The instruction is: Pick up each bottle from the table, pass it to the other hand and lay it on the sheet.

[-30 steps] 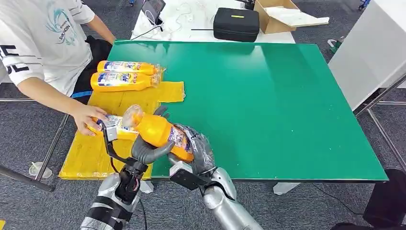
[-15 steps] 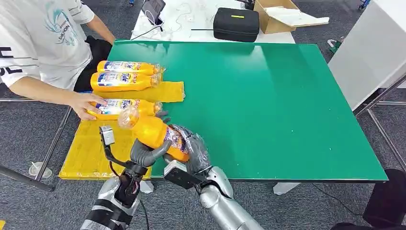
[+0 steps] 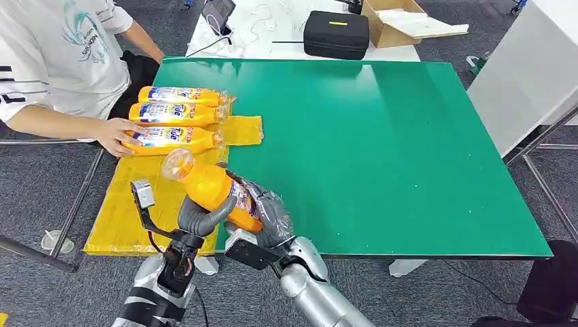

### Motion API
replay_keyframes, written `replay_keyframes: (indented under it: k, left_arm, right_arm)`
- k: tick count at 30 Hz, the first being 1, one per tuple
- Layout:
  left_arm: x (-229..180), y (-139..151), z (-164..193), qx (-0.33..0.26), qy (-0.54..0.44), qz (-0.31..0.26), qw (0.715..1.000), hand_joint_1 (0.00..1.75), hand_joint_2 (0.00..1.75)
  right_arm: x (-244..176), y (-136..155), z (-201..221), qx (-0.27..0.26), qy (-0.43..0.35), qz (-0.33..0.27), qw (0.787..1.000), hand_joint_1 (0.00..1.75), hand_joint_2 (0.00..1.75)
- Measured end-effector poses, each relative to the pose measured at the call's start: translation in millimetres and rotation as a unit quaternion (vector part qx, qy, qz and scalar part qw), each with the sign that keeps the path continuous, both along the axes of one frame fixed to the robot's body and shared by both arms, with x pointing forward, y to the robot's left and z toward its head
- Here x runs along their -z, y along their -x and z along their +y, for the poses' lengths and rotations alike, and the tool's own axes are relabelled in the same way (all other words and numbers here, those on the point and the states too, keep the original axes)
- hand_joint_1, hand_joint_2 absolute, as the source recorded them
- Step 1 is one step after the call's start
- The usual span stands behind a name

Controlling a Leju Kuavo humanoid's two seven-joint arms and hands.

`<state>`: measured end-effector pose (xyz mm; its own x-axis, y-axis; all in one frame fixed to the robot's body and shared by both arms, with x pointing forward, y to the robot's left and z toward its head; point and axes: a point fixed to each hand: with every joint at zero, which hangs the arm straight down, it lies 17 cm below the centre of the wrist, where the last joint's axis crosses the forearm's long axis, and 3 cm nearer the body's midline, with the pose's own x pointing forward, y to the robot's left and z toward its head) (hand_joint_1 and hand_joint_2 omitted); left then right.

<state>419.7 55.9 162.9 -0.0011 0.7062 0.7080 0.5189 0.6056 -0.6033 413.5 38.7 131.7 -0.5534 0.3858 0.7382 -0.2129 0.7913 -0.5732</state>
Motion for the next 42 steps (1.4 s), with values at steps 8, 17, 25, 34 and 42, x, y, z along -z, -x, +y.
replay_keyframes:
  k: [8,17,25,34,42]
  left_arm:
    - [-10,-21,17,-0.094,-0.083,-0.038,0.991,1.75,1.75]
    - [-19,-49,69,-0.239,-0.162,-0.062,0.955,1.75,1.75]
    - [-41,-61,92,-0.346,-0.299,-0.146,0.877,1.75,1.75]
    - [3,-96,53,-0.286,-0.651,-0.335,0.618,1.75,1.75]
    - [87,-95,59,-0.125,-0.735,-0.329,0.579,1.75,1.75]
  right_arm:
    - [-4,-6,-16,0.039,0.0,-0.009,0.999,0.0,0.0]
    - [-45,-10,-53,0.09,-0.06,-0.046,0.993,0.0,0.0]
    - [-88,-2,-73,0.104,-0.127,-0.097,0.982,0.0,0.0]
    - [-147,10,-88,0.092,-0.225,-0.143,0.96,0.0,0.0]
    - [-152,13,-88,0.076,-0.235,-0.143,0.958,0.0,0.0]
